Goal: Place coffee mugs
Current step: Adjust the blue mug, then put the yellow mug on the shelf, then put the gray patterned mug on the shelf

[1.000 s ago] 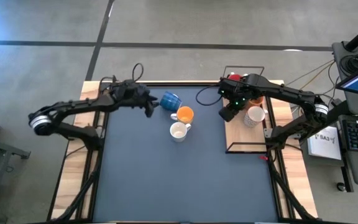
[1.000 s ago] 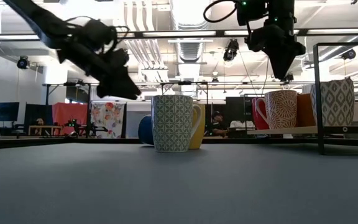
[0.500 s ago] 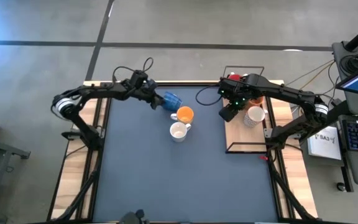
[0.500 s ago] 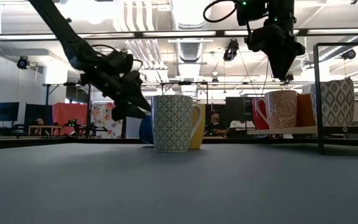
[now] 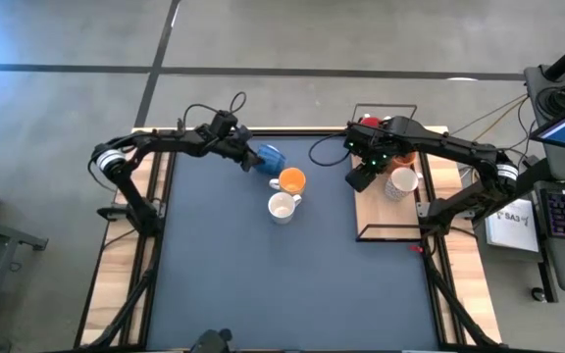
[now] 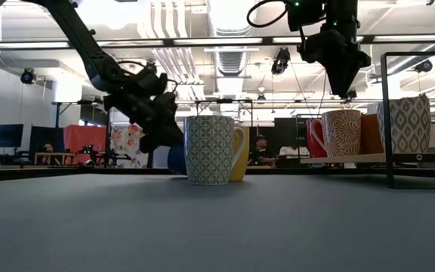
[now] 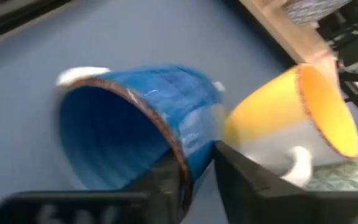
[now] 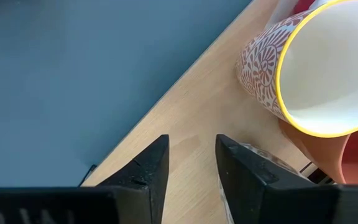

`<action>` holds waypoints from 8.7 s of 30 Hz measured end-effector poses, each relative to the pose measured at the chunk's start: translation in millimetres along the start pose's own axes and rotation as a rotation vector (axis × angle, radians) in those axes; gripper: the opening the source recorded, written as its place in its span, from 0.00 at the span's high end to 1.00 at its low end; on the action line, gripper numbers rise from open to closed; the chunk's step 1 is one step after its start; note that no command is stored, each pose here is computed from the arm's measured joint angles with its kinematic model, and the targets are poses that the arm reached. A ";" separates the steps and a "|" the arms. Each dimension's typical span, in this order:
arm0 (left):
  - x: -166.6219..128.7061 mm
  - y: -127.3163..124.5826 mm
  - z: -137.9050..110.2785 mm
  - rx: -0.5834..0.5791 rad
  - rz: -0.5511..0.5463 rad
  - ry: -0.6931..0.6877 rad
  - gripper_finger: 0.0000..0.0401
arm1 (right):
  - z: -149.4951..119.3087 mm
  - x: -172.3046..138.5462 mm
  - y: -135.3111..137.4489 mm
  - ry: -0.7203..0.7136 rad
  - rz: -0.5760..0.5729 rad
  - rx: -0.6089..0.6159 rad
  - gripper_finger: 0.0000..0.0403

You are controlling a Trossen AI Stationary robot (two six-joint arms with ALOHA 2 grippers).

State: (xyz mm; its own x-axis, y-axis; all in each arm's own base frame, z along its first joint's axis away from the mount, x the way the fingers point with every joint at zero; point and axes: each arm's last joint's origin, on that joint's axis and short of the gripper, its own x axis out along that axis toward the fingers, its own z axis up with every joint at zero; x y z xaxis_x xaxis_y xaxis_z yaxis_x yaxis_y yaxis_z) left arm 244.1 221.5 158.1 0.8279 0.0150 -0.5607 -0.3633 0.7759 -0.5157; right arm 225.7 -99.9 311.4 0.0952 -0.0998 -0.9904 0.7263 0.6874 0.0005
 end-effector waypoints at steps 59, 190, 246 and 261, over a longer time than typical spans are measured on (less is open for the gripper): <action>-27.8 -135.5 42.0 0.307 0.247 0.396 0.75 | 11.0 -0.8 11.7 -0.143 0.059 -0.335 0.74; -97.8 -259.9 2.4 0.574 0.101 0.083 0.75 | -47.3 43.7 17.0 0.104 -0.009 -0.930 0.83; -82.4 -264.2 -58.4 0.467 0.142 0.231 0.75 | 15.2 59.2 138.6 -0.643 0.286 -1.207 0.64; -131.4 -267.1 -59.7 0.463 0.078 0.095 0.75 | 28.7 102.8 165.5 -0.647 0.277 -1.278 0.65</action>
State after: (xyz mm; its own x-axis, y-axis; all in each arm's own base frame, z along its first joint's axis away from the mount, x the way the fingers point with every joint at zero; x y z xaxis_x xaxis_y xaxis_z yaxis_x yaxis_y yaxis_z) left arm 206.8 -25.4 330.8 0.7551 0.0429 -0.6542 -0.1759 0.9745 -0.1391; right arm 375.2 -17.0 213.7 0.6622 0.0769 -0.7454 -0.4210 0.8611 -0.2852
